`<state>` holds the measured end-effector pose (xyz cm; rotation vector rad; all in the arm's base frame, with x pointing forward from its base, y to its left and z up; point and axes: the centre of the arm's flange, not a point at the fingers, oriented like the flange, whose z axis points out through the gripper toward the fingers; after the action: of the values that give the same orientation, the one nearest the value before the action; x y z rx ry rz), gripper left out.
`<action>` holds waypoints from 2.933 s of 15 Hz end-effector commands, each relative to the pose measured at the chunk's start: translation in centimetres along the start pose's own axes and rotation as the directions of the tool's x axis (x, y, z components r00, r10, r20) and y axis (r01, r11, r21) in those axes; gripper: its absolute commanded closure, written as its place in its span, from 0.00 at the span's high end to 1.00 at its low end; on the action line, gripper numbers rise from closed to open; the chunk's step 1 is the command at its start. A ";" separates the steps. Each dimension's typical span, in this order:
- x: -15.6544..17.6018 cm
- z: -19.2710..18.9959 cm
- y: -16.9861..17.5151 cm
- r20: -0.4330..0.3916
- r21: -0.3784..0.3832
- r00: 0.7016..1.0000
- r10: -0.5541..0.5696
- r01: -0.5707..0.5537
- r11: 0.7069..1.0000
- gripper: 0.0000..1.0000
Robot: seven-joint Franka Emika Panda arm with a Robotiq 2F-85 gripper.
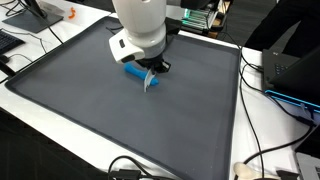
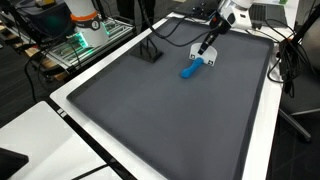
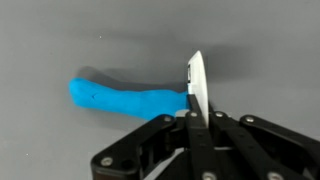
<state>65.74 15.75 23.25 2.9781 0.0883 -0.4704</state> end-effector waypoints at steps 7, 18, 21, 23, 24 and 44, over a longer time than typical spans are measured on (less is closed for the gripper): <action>-3.2 1.5 1.6 0.053 0.044 0.999 0.004 -0.006 0.999 0.01; -3.7 -3.3 4.3 -0.027 0.082 0.999 0.040 -0.038 0.996 0.01; -3.2 -3.5 5.2 -0.035 0.085 0.998 0.056 -0.053 0.995 0.01; -2.8 -3.3 5.5 -0.039 0.081 0.998 0.055 -0.052 0.995 0.01; -2.6 -3.2 5.6 -0.040 0.078 0.998 0.054 -0.051 0.996 0.01; -0.1 0.8 4.9 -0.007 0.045 0.999 0.034 -0.033 0.998 0.01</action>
<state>65.57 10.90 25.18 3.0328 0.0102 -0.4479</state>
